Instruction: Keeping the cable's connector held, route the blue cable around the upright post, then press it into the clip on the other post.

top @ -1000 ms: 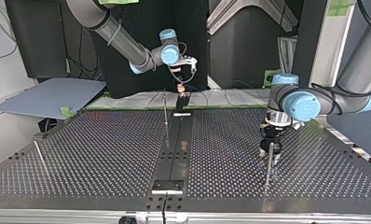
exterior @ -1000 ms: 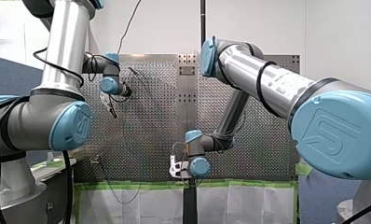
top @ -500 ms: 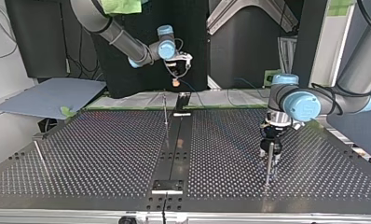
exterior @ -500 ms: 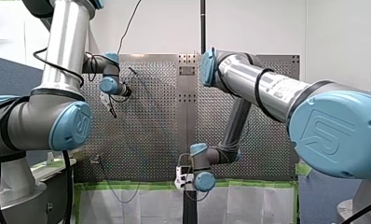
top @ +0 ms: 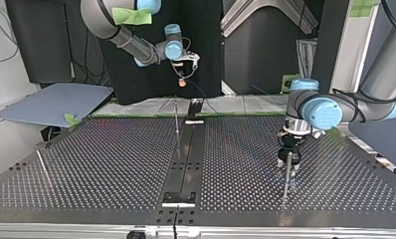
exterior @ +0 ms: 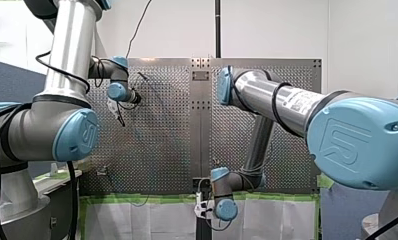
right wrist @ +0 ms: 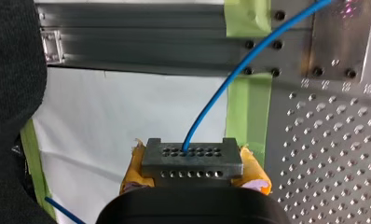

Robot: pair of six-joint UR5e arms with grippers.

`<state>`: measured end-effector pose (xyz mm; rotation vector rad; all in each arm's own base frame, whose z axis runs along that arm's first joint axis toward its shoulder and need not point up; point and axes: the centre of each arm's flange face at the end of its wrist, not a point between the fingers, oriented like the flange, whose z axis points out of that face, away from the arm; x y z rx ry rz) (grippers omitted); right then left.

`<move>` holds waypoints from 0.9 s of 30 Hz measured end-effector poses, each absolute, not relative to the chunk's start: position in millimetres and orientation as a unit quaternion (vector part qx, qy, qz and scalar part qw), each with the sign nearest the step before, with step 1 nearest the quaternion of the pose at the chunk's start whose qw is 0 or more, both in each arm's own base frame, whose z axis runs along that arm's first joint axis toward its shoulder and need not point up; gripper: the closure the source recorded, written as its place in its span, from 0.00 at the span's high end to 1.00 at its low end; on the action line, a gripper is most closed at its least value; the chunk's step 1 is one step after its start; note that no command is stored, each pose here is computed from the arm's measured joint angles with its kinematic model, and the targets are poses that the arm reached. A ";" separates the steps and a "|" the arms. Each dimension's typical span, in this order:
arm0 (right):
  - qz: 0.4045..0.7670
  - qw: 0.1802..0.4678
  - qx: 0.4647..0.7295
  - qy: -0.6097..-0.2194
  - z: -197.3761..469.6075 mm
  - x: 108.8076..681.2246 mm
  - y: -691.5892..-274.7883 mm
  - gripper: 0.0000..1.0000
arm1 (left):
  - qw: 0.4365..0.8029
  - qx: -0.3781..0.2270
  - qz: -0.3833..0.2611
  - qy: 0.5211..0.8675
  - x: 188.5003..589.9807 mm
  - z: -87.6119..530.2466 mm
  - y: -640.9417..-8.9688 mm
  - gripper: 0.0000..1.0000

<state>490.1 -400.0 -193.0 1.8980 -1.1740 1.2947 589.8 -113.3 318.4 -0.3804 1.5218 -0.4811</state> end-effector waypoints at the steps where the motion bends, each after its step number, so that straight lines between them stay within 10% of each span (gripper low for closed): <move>1: 0.483 0.278 0.706 -0.438 -194.5 488.1 -400.5 0.00 | 0.682 -0.170 -0.214 0.678 589.8 318.5 -113.3 1.00; 27: 0.479 0.307 0.675 -0.470 -197.1 436.9 -416.9 0.00 | 0.682 -0.170 -0.214 0.678 589.7 318.5 -113.0 1.00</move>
